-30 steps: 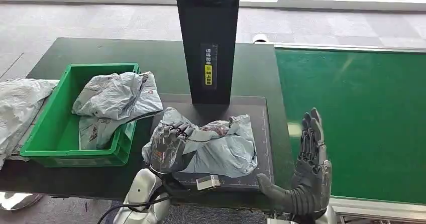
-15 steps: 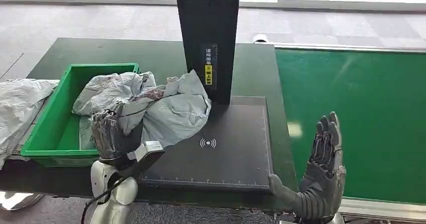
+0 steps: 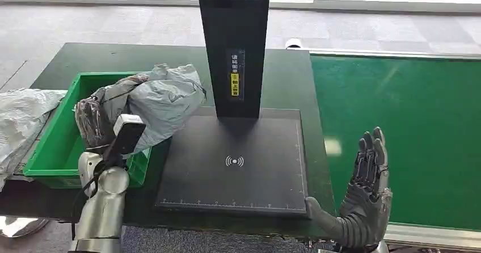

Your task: Moved the parcel from conveyor to table for the left to box.

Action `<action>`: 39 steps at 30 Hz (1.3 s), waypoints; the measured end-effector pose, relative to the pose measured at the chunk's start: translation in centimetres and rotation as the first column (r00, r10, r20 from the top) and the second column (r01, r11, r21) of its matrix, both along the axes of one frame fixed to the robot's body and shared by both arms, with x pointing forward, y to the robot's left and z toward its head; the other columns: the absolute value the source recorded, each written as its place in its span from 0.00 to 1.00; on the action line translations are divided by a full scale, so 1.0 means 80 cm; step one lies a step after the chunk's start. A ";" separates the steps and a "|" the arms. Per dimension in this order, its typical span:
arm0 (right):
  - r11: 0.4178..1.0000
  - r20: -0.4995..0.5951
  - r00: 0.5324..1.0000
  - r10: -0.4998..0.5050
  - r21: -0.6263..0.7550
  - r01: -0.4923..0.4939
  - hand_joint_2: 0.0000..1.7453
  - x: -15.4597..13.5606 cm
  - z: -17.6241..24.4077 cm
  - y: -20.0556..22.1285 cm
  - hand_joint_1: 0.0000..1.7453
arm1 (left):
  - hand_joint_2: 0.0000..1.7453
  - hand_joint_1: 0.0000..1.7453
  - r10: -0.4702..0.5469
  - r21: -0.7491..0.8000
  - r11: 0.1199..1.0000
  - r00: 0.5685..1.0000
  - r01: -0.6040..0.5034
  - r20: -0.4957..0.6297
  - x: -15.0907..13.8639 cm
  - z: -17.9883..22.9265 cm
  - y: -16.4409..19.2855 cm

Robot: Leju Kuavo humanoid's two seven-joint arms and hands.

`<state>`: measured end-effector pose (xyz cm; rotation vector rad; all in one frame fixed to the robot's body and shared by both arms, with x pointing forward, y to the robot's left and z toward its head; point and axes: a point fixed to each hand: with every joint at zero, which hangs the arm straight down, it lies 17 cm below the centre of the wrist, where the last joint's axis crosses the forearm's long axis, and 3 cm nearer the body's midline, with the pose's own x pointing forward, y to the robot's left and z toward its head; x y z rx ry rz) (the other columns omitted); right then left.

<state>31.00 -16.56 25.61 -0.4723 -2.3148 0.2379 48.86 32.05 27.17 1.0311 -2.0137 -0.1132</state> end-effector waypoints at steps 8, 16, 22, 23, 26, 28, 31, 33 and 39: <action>1.000 -0.011 1.000 0.016 0.001 -0.016 1.00 0.005 -0.007 0.003 0.00 | 1.00 1.00 0.143 -0.058 0.987 0.986 -0.148 -0.092 0.065 0.001 0.107; 1.000 -0.021 1.000 0.021 0.002 -0.021 1.00 0.008 -0.012 0.004 0.00 | 1.00 1.00 0.171 -0.081 0.980 0.977 -0.182 -0.124 0.081 -0.001 0.138; 0.999 -0.024 0.999 0.032 0.013 -0.032 1.00 0.011 -0.013 0.004 0.00 | 1.00 1.00 0.221 -0.069 0.970 0.965 -0.232 -0.142 0.087 0.007 0.159; 0.999 -0.029 0.999 0.038 0.019 -0.037 1.00 0.012 -0.015 0.005 0.00 | 1.00 1.00 0.236 -0.062 0.967 0.960 -0.247 -0.150 0.089 0.011 0.165; 0.999 -0.036 0.998 0.050 0.023 -0.049 1.00 0.014 -0.018 0.007 0.00 | 1.00 1.00 0.269 -0.051 0.958 0.949 -0.281 -0.164 0.094 0.019 0.182; 0.998 -0.041 0.997 0.058 0.018 -0.057 1.00 0.015 -0.020 0.010 0.00 | 1.00 1.00 0.286 -0.060 0.952 0.942 -0.300 -0.176 0.094 0.014 0.194; 0.997 -0.048 0.996 0.071 0.009 -0.070 1.00 0.015 -0.022 0.014 0.00 | 1.00 0.64 0.280 -0.062 0.953 0.938 -0.298 -0.202 0.094 -0.003 0.200; 0.997 -0.052 0.996 0.077 -0.003 -0.078 1.00 0.015 -0.024 0.017 0.00 | 0.00 0.00 0.262 -0.044 0.960 0.939 -0.278 -0.225 0.094 -0.025 0.192; 0.998 -0.062 0.996 0.063 -0.021 -0.064 1.00 0.015 -0.031 0.018 0.00 | 0.00 0.00 0.154 -0.160 0.966 0.951 -0.202 -0.268 0.065 -0.122 0.158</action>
